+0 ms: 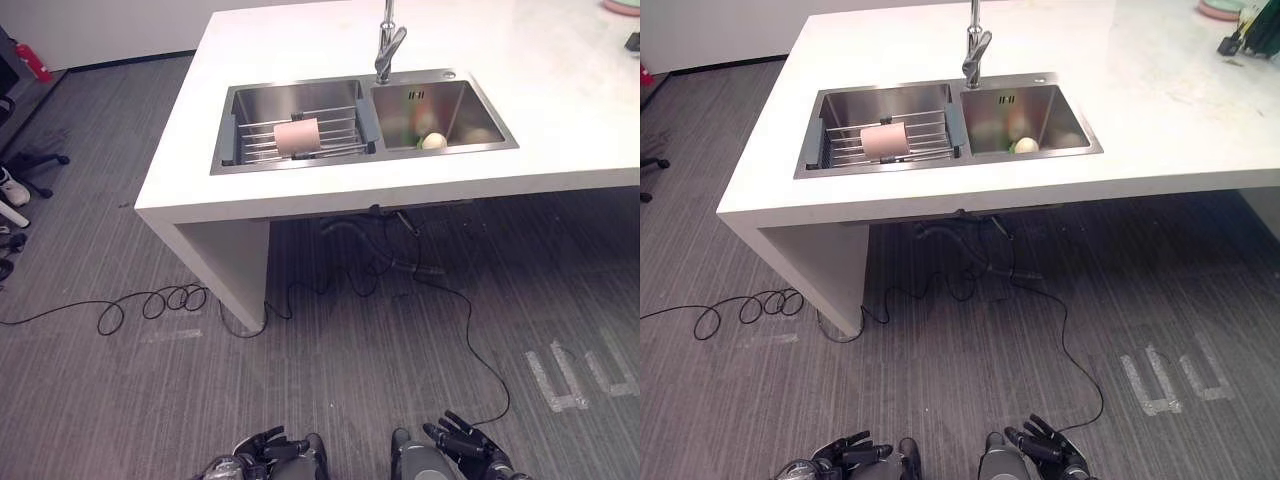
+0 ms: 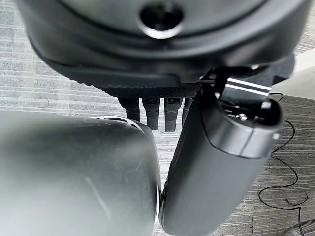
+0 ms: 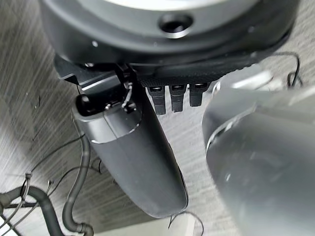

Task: Place the dishes in the dishwasher.

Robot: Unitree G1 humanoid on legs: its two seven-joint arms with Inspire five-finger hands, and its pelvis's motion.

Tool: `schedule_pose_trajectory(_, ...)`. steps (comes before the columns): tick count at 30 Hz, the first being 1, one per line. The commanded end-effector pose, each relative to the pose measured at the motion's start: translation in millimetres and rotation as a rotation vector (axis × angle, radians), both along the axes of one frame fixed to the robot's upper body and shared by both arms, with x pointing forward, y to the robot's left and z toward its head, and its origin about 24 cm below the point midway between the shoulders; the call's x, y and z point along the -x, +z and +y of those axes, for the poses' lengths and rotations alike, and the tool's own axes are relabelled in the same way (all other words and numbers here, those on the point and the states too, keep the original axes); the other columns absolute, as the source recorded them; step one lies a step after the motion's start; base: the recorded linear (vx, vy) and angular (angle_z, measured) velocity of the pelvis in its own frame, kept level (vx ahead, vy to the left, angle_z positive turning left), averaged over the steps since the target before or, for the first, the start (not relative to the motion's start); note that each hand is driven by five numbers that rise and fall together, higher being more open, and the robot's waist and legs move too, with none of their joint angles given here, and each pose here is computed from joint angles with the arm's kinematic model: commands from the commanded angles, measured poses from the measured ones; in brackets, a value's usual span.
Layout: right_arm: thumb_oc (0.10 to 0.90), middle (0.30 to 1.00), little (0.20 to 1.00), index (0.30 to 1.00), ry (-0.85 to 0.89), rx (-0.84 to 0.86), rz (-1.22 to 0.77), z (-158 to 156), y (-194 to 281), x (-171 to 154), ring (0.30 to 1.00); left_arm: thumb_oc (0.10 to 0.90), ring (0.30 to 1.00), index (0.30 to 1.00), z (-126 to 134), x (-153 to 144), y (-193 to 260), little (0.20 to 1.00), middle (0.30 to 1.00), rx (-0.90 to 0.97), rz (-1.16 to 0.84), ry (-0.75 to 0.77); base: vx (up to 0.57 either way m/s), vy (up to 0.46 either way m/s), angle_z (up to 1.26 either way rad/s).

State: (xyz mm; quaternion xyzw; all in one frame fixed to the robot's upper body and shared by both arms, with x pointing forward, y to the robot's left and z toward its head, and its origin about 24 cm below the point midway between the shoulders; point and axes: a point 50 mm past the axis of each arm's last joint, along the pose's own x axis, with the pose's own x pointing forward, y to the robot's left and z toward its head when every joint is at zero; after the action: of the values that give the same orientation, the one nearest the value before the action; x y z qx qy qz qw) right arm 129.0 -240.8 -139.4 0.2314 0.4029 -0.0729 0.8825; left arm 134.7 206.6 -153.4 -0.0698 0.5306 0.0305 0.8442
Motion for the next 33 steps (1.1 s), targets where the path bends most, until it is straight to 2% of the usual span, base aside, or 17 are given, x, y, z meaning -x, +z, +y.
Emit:
schedule_pose_trajectory(1,0.8,0.9,0.9,0.9,0.03,0.023,-0.198,5,20,-40,0.9,0.8,0.9,0.9,-10,-21,9,0.9,0.9,0.014,-0.122,-0.051,0.07,-0.076,-0.02)
schedule_pose_trajectory(4,0.8,0.9,0.9,0.9,0.029,0.037,-0.22,2,24,-43,0.9,0.8,0.9,0.9,-10,-26,12,0.9,0.9,-0.011,-0.159,-0.08,0.07,-0.06,0.03)
schedule_pose_trajectory(7,0.8,0.9,0.9,0.9,0.038,0.051,-0.238,0,28,-49,0.9,0.8,0.9,0.9,-9,-34,17,0.9,0.9,-0.114,-0.204,-0.2,0.05,-0.045,0.07)
schedule_pose_trajectory(12,0.8,0.9,0.9,0.9,0.062,0.085,-0.243,-6,34,-52,0.9,0.8,0.9,0.9,-5,-42,21,0.9,0.9,-0.197,-0.207,-0.192,0.13,-0.063,0.02)
schedule_pose_trajectory(13,0.8,0.9,0.9,0.9,0.041,0.087,-0.226,-10,33,-49,0.9,0.8,0.9,0.9,2,-32,15,0.9,0.9,-0.286,-0.122,-0.194,0.24,0.033,0.11)
schedule_pose_trajectory(16,0.8,0.9,0.9,0.9,0.039,0.105,-0.197,-10,30,-46,0.9,0.8,0.9,0.9,11,2,1,0.9,0.9,-0.336,0.039,-0.181,0.31,0.136,0.14)
schedule_pose_trajectory(19,0.8,0.9,0.9,0.9,0.013,0.128,-0.188,-14,28,-42,0.9,0.8,0.9,0.9,15,42,-11,0.9,0.9,-0.306,0.224,-0.158,0.32,0.168,0.22)
schedule_pose_trajectory(22,0.8,0.9,0.9,0.9,0.002,0.132,-0.166,-13,26,-42,0.9,0.8,0.9,0.9,14,63,-16,0.9,0.9,-0.25,0.32,-0.126,0.25,0.194,-0.46)
schedule_pose_trajectory(28,0.8,0.9,0.9,0.9,-0.029,0.12,-0.153,-9,20,-35,0.9,0.8,0.9,0.9,16,65,-16,0.9,0.9,-0.267,0.348,-0.091,0.23,0.159,-0.51)
schedule_pose_trajectory(31,0.8,0.9,0.9,0.9,-0.078,0.15,-0.232,-9,29,-47,0.9,0.8,0.9,0.9,27,68,-14,0.9,0.9,-0.342,0.418,-0.116,0.17,0.199,-0.09)
schedule_pose_trajectory(33,0.8,0.9,0.9,0.9,-0.014,0.168,-0.298,-4,38,-62,0.9,0.8,0.9,0.9,32,64,-12,0.9,0.9,-0.346,0.419,-0.067,0.05,0.115,0.05)
